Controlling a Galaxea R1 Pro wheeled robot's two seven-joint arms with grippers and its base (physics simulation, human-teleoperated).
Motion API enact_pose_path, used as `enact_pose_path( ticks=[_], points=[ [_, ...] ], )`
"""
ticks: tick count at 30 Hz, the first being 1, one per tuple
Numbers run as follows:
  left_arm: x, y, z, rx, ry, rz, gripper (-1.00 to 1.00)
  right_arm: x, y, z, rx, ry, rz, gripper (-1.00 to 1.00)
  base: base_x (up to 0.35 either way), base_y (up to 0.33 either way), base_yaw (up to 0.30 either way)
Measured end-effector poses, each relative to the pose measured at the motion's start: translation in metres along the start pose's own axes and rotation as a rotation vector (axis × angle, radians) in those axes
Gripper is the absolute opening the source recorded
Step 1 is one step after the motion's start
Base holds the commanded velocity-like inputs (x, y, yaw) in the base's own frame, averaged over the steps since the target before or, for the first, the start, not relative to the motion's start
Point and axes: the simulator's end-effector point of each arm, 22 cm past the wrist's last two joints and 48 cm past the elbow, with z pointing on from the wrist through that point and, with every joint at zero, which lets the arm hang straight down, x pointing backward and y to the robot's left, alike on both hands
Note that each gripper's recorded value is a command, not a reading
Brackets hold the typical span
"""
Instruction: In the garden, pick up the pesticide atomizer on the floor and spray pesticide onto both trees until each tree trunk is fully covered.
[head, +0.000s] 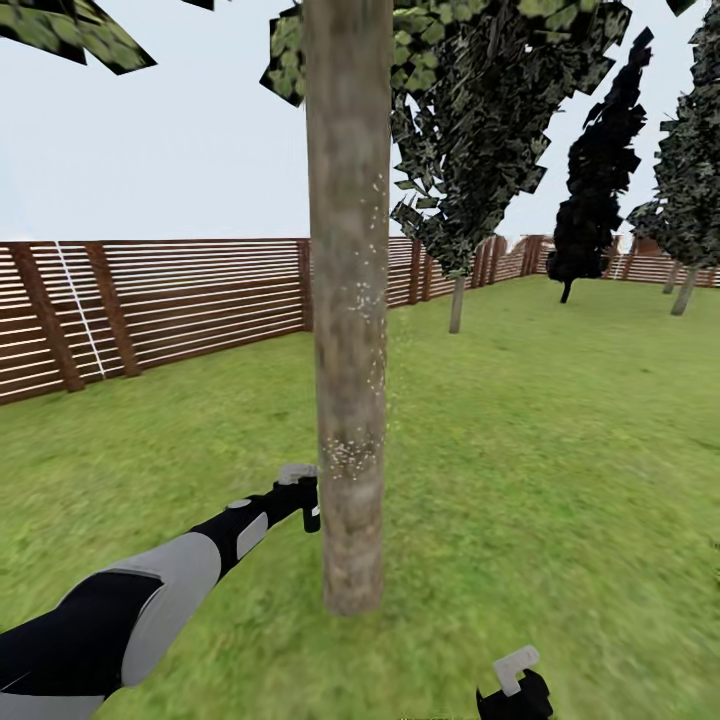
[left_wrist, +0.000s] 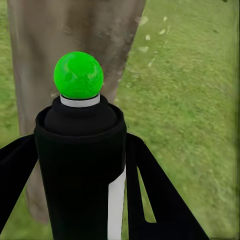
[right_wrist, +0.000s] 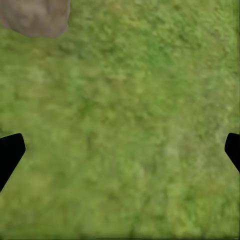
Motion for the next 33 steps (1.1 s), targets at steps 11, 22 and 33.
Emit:
enact_pose_path(
  ticks=[11, 22, 33],
  points=[
    [-0.005, -0.002, 0.001, 0.001, -0.008, 0.002, -1.0, -0.001, -0.002, 0.0, 0.003, -0.003, -0.005, 1.0, 0.0, 0.146, -0.089],
    [-0.071, 0.042, -0.018, -0.043, 0.043, 0.003, -1.0, 0.007, -0.024, 0.0, 0.03, 0.008, -0.011, 1.0, 0.0, 0.0, 0.0],
    [-0.12, 0.051, -0.033, -0.159, 0.075, -0.01, -1.0, 0.007, -0.022, 0.0, 0.027, 0.008, -0.012, 1.0, 0.0, 0.0, 0.0]
  ],
)
